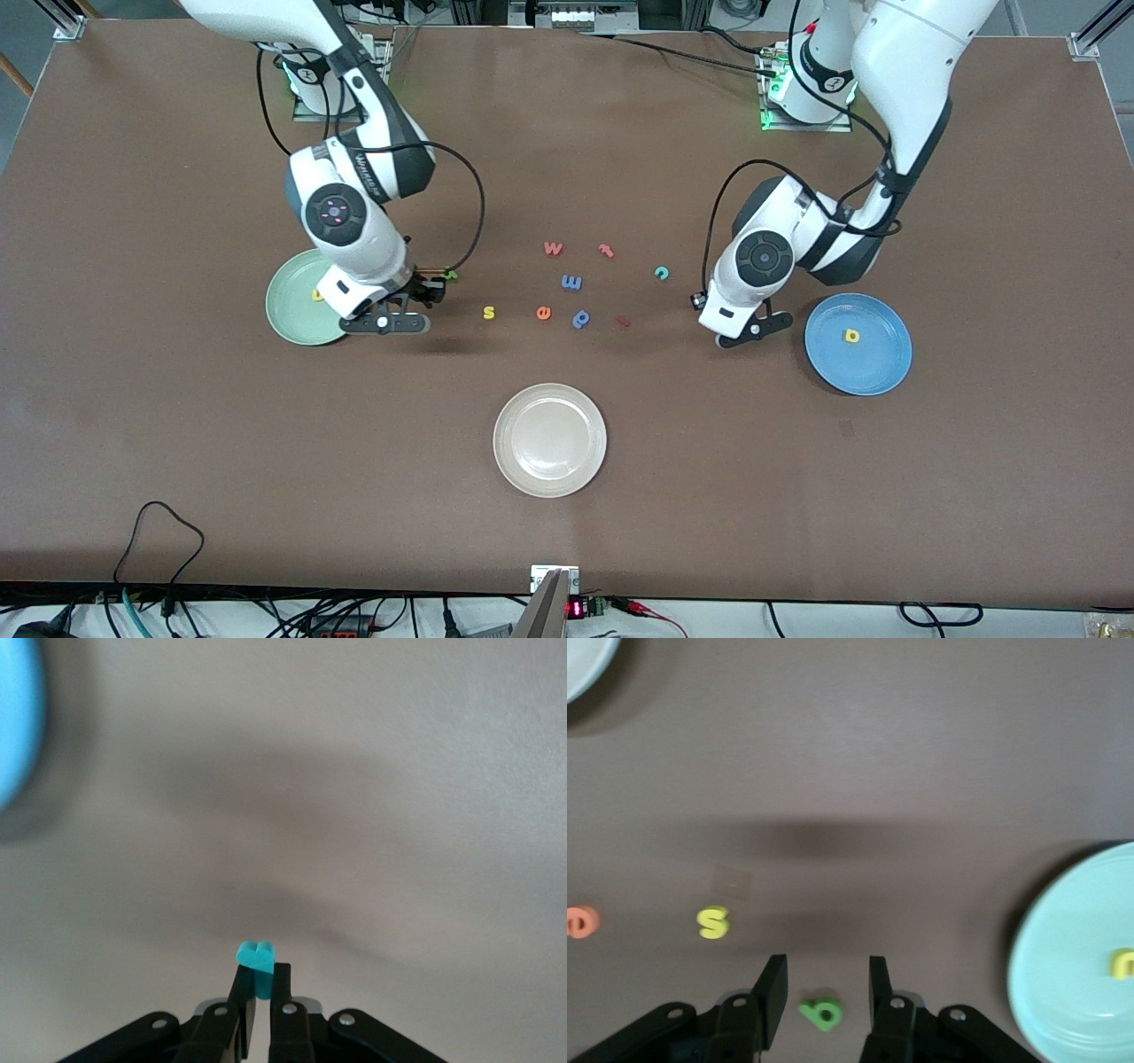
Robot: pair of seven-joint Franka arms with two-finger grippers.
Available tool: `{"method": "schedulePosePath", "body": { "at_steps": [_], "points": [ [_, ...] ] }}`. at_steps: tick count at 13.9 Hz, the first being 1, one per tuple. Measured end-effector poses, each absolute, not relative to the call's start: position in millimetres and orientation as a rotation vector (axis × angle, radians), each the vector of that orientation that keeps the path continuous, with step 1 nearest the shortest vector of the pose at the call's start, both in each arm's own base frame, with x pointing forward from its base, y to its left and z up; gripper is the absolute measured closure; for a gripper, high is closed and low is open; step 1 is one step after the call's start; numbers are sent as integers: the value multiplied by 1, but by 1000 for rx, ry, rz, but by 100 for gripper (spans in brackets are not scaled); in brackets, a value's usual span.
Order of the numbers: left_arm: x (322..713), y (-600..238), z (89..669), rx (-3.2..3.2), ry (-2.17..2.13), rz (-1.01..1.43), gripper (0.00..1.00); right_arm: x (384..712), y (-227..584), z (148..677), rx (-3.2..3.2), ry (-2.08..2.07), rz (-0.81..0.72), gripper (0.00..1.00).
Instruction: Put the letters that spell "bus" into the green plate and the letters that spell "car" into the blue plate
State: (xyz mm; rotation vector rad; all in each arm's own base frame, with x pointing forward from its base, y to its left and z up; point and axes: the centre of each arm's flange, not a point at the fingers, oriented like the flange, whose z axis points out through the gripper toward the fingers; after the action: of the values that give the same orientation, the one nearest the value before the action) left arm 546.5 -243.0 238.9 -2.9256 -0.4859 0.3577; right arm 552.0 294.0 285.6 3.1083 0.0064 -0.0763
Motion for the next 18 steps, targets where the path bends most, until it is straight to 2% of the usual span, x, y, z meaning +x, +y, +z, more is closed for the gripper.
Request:
{"method": "schedulePosePath", "body": {
  "at_steps": [3, 8, 12, 14, 18],
  "points": [
    [574, -191, 264, -2901, -369, 396, 89, 551, 330, 267, 3114, -11, -87, 54],
    [596, -69, 232, -2910, -213, 493, 89, 547, 367, 223, 3154, -28, -80, 54],
    [595, -61, 218, -2913, -206, 518, 88, 537, 380, 190, 3147, -26, -94, 54],
    [595, -59, 218, -2912, -212, 521, 85, 534, 381, 182, 3142, -22, -104, 54],
    [593, -73, 221, -2920, -186, 530, 48, 531, 381, 178, 3136, -18, -114, 54]
  ]
}}
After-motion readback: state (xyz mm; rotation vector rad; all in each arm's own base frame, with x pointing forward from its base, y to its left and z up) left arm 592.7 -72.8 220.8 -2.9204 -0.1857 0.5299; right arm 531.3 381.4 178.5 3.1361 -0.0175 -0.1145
